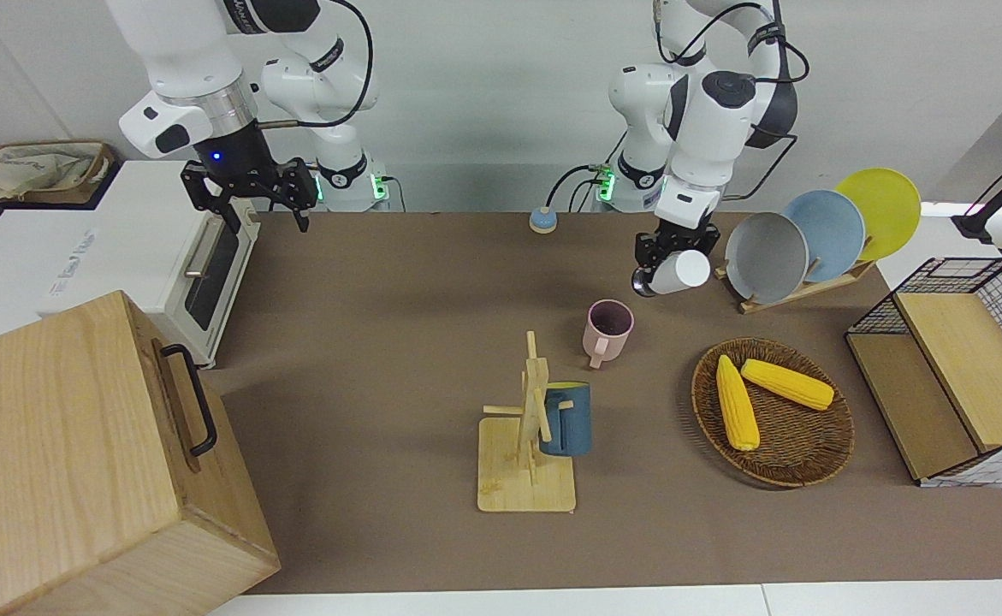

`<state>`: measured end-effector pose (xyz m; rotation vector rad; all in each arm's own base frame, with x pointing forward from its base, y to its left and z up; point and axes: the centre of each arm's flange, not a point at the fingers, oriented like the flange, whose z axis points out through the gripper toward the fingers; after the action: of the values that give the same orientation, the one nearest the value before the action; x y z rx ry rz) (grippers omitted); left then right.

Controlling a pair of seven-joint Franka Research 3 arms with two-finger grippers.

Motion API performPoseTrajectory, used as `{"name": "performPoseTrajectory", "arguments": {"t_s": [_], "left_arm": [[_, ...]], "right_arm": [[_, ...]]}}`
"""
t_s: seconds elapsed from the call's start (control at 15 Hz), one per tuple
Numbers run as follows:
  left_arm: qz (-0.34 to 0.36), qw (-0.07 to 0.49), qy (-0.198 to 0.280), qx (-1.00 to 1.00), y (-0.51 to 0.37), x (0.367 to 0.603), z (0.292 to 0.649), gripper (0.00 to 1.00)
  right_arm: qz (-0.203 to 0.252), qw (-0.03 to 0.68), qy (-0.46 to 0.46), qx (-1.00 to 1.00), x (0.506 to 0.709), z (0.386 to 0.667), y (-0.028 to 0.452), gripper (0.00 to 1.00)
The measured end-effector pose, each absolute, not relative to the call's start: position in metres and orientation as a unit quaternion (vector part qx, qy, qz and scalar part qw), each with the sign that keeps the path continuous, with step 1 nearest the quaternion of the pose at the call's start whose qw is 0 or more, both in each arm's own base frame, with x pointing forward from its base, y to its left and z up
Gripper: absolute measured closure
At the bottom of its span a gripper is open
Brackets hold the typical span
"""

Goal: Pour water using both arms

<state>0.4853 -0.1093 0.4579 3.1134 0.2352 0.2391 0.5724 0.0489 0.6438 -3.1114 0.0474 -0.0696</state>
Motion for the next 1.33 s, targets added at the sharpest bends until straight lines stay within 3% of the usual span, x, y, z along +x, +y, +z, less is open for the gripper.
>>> {"name": "performPoseTrajectory", "arguments": {"t_s": [0.27,0.53,0.73,1.07,1.33], "left_arm": [[0.147,0.001,0.105,0.984,-0.067,0.507,0.489,0.37],[0.218,-0.016,0.134,0.967,-0.013,0.534,0.559,0.37],[0.254,-0.032,0.121,0.959,0.039,0.556,0.599,0.37],[0.273,-0.055,0.098,0.955,0.129,0.586,0.620,0.37],[0.274,-0.041,0.076,0.958,0.202,0.608,0.607,0.37]], "right_arm": [[-0.022,0.015,0.015,-1.000,0.572,0.644,0.049,0.00],[-0.022,0.015,0.015,-1.000,0.572,0.644,0.049,0.00],[-0.022,0.015,0.015,-1.000,0.572,0.644,0.049,0.00],[-0.022,0.015,0.015,-1.000,0.572,0.644,0.049,0.01],[-0.022,0.015,0.015,-1.000,0.572,0.644,0.049,0.00]]}}
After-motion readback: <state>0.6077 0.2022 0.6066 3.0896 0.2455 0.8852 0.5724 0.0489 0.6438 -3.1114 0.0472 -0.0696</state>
